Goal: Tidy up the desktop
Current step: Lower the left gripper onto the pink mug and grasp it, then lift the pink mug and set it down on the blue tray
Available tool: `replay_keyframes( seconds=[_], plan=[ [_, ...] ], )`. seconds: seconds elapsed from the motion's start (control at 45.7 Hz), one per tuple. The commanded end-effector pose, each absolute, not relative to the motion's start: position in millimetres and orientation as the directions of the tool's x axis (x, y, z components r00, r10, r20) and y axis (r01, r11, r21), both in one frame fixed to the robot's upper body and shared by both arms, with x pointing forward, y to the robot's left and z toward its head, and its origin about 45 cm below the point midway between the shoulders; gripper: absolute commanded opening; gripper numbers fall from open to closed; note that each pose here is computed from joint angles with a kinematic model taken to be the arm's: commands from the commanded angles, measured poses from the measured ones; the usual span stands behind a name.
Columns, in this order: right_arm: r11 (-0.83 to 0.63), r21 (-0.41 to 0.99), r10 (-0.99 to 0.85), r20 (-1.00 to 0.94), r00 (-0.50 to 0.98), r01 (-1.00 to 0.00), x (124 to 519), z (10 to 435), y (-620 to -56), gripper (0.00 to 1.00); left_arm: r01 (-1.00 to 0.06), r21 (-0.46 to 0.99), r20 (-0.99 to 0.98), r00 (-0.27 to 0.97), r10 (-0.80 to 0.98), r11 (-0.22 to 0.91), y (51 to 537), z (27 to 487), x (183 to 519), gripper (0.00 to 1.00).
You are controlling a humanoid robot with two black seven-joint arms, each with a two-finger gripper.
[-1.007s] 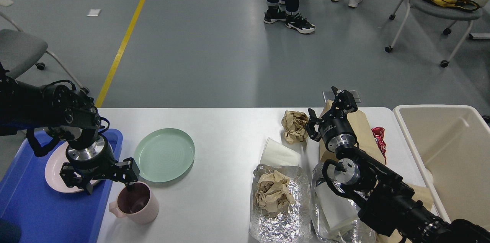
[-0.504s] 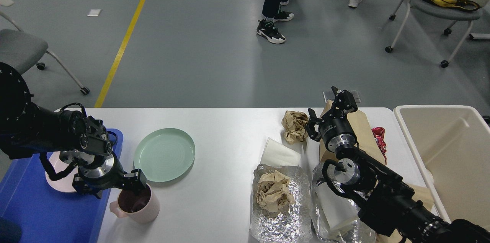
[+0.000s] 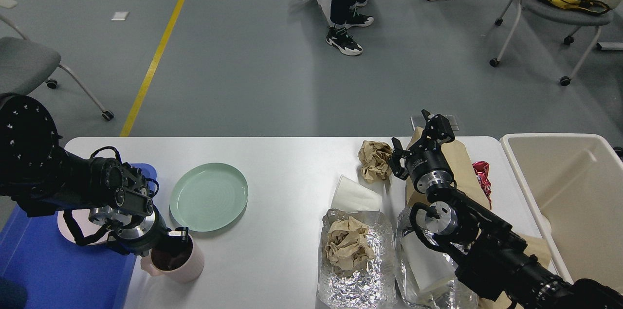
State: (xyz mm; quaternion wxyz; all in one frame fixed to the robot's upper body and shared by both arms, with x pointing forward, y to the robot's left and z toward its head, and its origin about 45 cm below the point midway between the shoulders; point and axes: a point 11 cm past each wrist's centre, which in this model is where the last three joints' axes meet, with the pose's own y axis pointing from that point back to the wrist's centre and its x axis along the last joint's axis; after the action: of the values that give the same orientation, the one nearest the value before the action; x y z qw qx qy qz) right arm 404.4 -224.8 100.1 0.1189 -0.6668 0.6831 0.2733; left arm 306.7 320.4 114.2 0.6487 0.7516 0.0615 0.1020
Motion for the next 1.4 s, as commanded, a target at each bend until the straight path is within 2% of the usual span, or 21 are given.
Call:
replay_keyframes(
  seconds=[0.0, 0.241, 0.526, 0.635, 0.788, 0.898, 0.985, 1.051, 1.182, 1.336, 1.38],
  plan=[
    [-0.038, 0.215, -0.846, -0.527, -0.083, -0.976, 404, 100, -225, 1.0, -0.039, 0.987, 0.073, 0.972, 0.225, -0.155, 321, 114, 307, 0.22],
    [-0.039, 0.215, -0.846, -0.526, -0.082, -0.976, 404, 100, -225, 1.0, -0.018, 0.987, 0.053, 0.974, 0.222, -0.157, 322, 114, 304, 0.01],
    [-0.038, 0.215, -0.846, -0.527, -0.083, -0.976, 404, 100, -225, 1.0, -0.032, 0.988, 0.066, 0.972, 0.225, -0.152, 323, 132, 315, 0.0],
    [-0.038, 0.215, -0.846, -0.527, -0.083, -0.976, 404, 100, -225, 1.0, -0.009, 0.993, 0.038, 0.969, 0.244, -0.118, 324, 180, 331, 0.0],
    [-0.038, 0.215, -0.846, -0.527, -0.083, -0.976, 404, 100, -225, 1.0, -0.008, 1.0, 0.011, 0.978, 0.207, -0.016, 303, 300, 356, 0.0],
    [-0.039, 0.215, -0.846, -0.526, -0.082, -0.976, 404, 100, -225, 1.0, -0.036, 0.999, 0.03, 0.98, 0.195, 0.025, 305, 376, 358, 0.0],
    [-0.039, 0.215, -0.846, -0.526, -0.082, -0.976, 404, 100, -225, 1.0, -0.15, 0.988, 0.141, 0.971, 0.191, 0.035, 303, 425, 363, 0.0],
    [-0.039, 0.215, -0.846, -0.526, -0.082, -0.976, 404, 100, -225, 1.0, -0.2, 0.979, 0.188, 0.963, 0.19, 0.044, 303, 444, 364, 0.0],
    [-0.038, 0.215, -0.846, -0.527, -0.083, -0.976, 404, 100, -225, 1.0, -0.182, 0.983, 0.17, 0.965, 0.201, 0.041, 308, 437, 362, 0.0],
    [-0.038, 0.215, -0.846, -0.527, -0.083, -0.976, 404, 100, -225, 1.0, 0.002, 1.0, -0.002, 0.958, 0.286, -0.001, 344, 367, 347, 0.0],
    [-0.038, 0.215, -0.846, -0.527, -0.083, -0.976, 404, 100, -225, 1.0, 0.014, 0.999, -0.004, 0.947, 0.32, -0.03, 358, 340, 343, 0.0]
  ],
)
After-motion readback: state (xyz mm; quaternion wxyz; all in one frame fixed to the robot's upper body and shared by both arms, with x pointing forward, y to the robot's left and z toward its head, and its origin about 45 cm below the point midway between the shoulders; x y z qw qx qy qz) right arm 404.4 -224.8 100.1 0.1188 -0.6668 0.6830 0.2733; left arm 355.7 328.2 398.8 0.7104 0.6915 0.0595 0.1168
